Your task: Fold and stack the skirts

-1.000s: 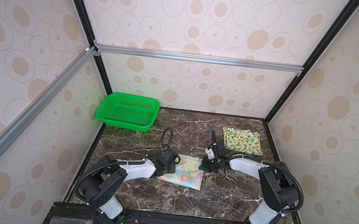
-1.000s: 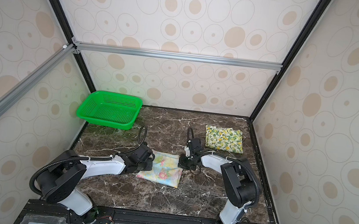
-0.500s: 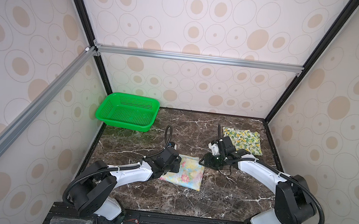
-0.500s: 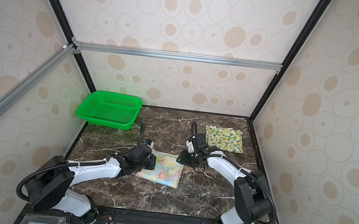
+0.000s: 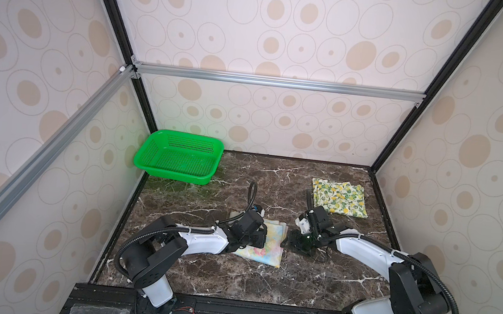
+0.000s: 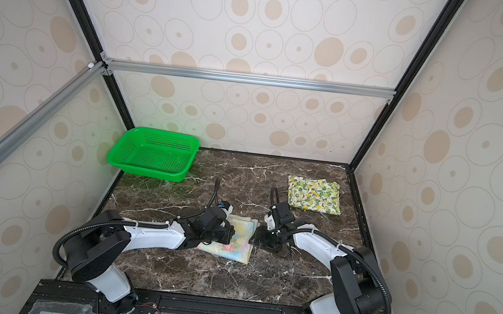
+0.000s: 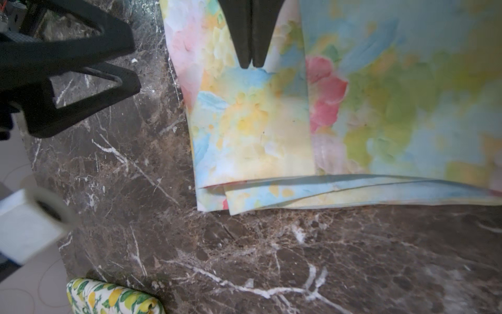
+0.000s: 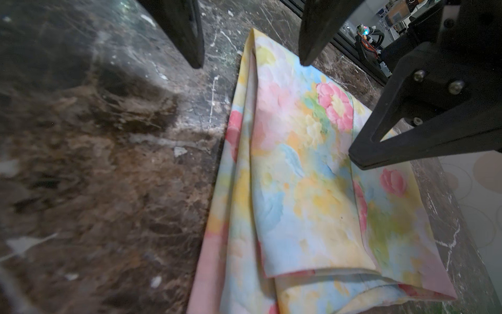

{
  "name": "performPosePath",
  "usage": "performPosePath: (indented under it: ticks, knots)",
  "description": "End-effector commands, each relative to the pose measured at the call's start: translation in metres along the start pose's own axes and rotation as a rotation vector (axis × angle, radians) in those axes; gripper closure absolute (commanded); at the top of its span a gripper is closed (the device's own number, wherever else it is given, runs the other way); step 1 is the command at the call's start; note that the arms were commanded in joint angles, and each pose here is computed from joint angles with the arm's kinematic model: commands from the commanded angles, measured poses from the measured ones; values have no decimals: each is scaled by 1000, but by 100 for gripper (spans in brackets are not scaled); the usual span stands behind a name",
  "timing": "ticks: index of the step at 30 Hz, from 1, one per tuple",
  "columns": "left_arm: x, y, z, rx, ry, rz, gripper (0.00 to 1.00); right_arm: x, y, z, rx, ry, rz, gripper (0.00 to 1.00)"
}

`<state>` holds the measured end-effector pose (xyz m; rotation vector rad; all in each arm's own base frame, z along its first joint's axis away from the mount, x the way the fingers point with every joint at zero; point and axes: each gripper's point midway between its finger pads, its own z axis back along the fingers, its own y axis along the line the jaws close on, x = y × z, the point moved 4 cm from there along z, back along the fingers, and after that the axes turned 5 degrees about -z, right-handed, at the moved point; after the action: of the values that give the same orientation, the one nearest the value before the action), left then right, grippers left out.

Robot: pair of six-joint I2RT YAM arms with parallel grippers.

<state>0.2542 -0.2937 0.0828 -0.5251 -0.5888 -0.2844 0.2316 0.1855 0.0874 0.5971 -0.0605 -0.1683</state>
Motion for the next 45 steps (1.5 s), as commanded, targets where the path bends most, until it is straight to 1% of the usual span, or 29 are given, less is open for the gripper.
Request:
performPosePath:
  ticks: [1,10,17,24,30,37,45]
  knots:
    - [11,-15,-5,-48,-24,-18,100,-2,-1,-2,28,-1,-28,42]
    - [-3,-6,-13,-22,6,-12,100,-2,-7,-12,37,-6,-55,43]
    - [-14,-3,-17,-15,28,-1,100,0,-11,-19,29,-10,-72,46]
    - [-23,0,-22,-9,49,8,100,2,-16,-26,13,-7,-82,50]
    - [-28,1,-23,-2,59,8,100,1,-20,-31,6,2,-89,56]
    - [-28,1,-24,-4,61,13,100,0,-22,-37,12,10,-107,56]
    - [-28,1,-25,-3,62,21,100,1,-24,-44,13,25,-122,52]
